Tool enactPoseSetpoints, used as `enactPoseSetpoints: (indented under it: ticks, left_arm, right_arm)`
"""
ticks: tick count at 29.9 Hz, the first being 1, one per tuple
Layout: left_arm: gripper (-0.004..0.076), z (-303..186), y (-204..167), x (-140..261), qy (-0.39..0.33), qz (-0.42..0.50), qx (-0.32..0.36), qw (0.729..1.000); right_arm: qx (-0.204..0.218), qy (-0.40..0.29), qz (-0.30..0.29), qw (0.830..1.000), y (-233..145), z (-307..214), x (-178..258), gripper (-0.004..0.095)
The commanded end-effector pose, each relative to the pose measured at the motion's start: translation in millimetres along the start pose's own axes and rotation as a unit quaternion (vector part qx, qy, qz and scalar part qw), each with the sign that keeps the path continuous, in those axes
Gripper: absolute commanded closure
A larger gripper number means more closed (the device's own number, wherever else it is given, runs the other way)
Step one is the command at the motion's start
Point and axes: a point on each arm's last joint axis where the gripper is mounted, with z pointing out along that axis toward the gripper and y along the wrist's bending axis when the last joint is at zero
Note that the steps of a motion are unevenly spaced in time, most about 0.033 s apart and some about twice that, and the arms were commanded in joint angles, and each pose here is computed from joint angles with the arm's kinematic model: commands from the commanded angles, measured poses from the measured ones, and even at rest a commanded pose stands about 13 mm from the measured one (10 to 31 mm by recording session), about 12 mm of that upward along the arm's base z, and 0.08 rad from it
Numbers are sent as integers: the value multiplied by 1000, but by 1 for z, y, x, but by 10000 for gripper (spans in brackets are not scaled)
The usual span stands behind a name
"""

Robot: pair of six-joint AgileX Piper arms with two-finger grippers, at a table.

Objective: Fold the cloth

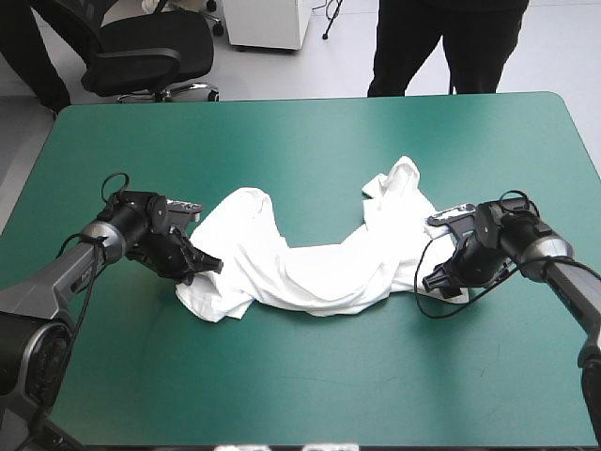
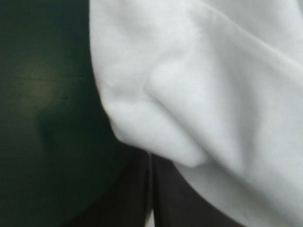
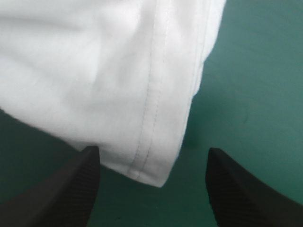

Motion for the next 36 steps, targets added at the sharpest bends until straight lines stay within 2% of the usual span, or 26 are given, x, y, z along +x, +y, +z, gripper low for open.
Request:
enactPoseSetpoints:
  ticks: [1,3,6,14,19,24,30,36]
  left_arm:
    - [741,-6,-3,-2,-13,-4,6,1000]
    - [741,-6,-3,-2,-12,-3,4,1000]
    - [741,-6,-3,-2,-12,-3,4,1000]
    - [741,-6,-3,-2,-12,0,4,1000]
    - [741,-11,-3,-1,-20,0,3,1000]
    - [741,-40,-5,5,-59,6,-2,998]
    - [741,-108,-13,17,-115,7,9,993]
    - [741,-203,-27,31,-236,4,42,971]
  right_arm:
    - [6,-11,-2,1000,-2,2,-7,315]
    - [4,-2,-2,1000,-2,8,-8,337]
    - [0,6,-1,1000,-2,13,-9,445]
    - [-3,8,1,1000,-1,15,-9,925]
    - [-6,5,11,1000,-1,12,-10,925]
    - [2,-34,17,999,-2,-27,-17,925]
    - [12,-129,21,991,-3,-118,-21,925]
    - [7,-264,21,964,4,-213,-10,925]
